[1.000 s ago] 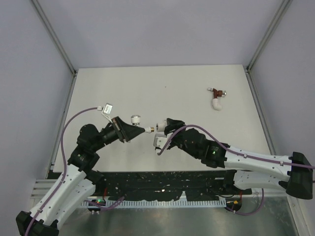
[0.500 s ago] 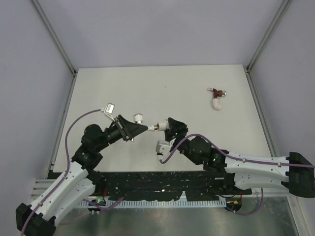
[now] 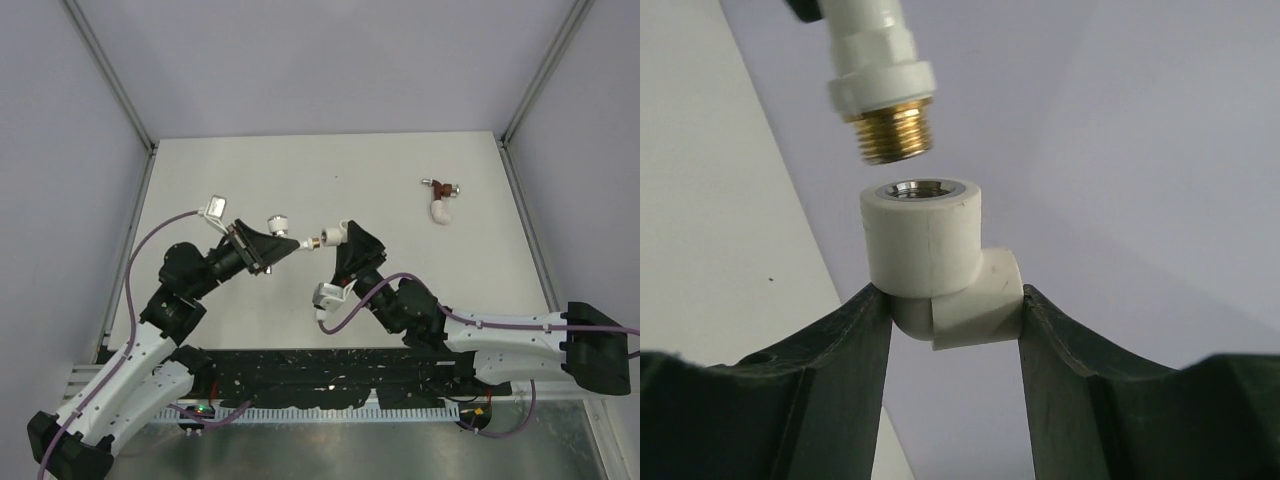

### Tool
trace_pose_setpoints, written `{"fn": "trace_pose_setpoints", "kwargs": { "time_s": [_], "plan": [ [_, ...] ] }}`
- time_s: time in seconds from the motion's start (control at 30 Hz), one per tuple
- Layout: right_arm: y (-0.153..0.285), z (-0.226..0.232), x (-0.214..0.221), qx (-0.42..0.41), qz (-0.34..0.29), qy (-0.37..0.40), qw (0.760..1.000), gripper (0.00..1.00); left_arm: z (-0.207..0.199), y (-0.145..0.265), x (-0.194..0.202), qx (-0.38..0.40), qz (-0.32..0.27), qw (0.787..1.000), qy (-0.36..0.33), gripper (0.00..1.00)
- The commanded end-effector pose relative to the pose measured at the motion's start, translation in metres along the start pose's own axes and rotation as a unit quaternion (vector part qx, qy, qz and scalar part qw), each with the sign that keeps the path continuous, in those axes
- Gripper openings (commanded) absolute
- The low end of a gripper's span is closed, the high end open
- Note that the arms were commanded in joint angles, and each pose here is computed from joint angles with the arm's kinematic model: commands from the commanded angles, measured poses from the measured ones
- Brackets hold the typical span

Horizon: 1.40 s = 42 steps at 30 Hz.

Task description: Install the water faucets

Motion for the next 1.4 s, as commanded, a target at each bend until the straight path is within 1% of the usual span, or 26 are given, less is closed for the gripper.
{"fn": "trace_pose_setpoints", "kwargs": {
  "time_s": [0.0, 0.07, 0.13, 0.3, 0.4, 0.53, 0.7, 0.93, 1.13, 1.37],
  "plan": [
    [-0.005, -0.039, -0.012, 0.102, -0.001, 0.028, 0.994, 0.06, -0.057, -0.002, -0.026, 0.067, -0.025, 0.996, -0.055, 0.00],
    [-0.007, -0.048, -0.013, 0.112, 0.003, 0.035, 0.993, 0.05, -0.066, -0.005, -0.033, 0.060, -0.018, 0.995, -0.075, 0.00],
    [-0.008, -0.057, -0.014, 0.123, 0.001, 0.034, 0.992, 0.05, -0.072, -0.009, -0.039, 0.057, -0.014, 0.995, -0.081, 0.00],
    [-0.012, -0.075, -0.016, 0.140, 0.005, 0.059, 0.988, 0.05, -0.084, -0.020, -0.050, 0.064, 0.008, 0.995, -0.078, 0.00],
    [-0.014, -0.080, -0.015, 0.143, 0.012, 0.081, 0.986, 0.05, -0.082, -0.029, -0.053, 0.059, 0.022, 0.996, -0.070, 0.00],
    [-0.014, -0.081, -0.016, 0.145, 0.015, 0.096, 0.985, 0.05, -0.084, -0.035, -0.055, 0.067, 0.035, 0.995, -0.067, 0.00],
    [-0.015, -0.080, -0.016, 0.149, 0.017, 0.108, 0.983, 0.05, -0.080, -0.038, -0.055, 0.056, 0.031, 0.996, -0.062, 0.00],
    [-0.018, -0.077, -0.018, 0.145, 0.011, 0.135, 0.980, 0.05, -0.081, -0.040, -0.051, 0.059, 0.041, 0.996, -0.057, 0.00],
    [-0.020, -0.073, -0.019, 0.141, 0.007, 0.133, 0.981, 0.06, -0.079, -0.040, -0.051, 0.071, 0.022, 0.996, -0.041, 0.00],
    [-0.024, -0.068, -0.020, 0.126, 0.002, 0.135, 0.983, 0.06, -0.078, -0.044, -0.048, 0.088, 0.022, 0.995, -0.030, 0.00]
  ]
}}
Point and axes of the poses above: each gripper's point midway between its finger pads, its own y axis back along the fingers, its own z axis along the line the jaws close on, x = y × z, the point moved 9 cm from there along y, back along the fingers, and after that the axes turned 3 degrees about -y, right-handed, at the moved point
